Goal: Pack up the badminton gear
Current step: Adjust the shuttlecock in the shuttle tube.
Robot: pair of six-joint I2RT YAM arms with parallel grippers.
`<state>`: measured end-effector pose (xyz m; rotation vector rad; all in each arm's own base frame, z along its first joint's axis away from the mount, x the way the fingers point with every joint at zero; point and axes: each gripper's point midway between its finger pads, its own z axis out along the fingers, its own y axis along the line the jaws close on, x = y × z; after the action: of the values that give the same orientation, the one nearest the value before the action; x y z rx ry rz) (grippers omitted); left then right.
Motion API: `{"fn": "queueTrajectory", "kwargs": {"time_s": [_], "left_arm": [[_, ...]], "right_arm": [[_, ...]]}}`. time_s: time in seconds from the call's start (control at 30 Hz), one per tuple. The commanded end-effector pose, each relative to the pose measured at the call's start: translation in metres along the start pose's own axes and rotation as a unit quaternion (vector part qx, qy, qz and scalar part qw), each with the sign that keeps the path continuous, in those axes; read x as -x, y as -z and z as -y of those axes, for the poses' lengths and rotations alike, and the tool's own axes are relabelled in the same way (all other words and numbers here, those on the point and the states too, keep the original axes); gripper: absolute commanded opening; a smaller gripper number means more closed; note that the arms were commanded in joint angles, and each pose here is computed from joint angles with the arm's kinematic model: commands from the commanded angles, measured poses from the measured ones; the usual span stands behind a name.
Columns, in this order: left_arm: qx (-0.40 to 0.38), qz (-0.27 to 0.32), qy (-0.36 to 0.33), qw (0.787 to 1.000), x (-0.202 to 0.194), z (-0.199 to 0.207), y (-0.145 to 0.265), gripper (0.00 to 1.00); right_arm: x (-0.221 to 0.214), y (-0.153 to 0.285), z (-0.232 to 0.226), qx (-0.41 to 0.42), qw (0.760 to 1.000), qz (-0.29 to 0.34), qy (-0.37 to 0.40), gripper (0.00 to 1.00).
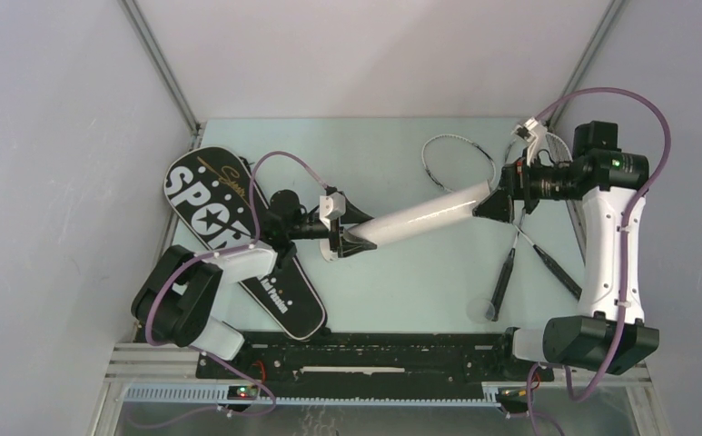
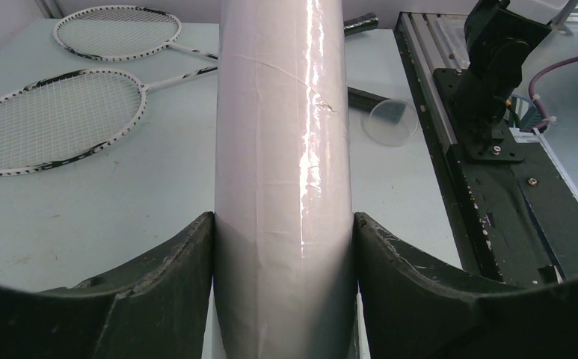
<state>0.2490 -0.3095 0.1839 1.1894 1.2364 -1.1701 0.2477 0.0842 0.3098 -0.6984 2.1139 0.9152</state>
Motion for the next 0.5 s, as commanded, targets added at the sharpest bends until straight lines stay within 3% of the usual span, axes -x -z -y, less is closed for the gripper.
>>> {"fn": "queueTrajectory", "kwargs": {"time_s": [0.0,0.47], "left_arm": [[0.004,0.030,-0.053,0.998,0.031,-0.008,-0.002,0.48],[0.004,0.032,-0.047,0.998,0.033,-0.007,-0.001,0.48]], "right_arm": [[-0.007,0.003,-0.020,0.010,1.000,0.001,0.020,0.93],[-0.023,-0.037,-0.043,0.100,0.995,-0.007,-0.007,0.91]]}}
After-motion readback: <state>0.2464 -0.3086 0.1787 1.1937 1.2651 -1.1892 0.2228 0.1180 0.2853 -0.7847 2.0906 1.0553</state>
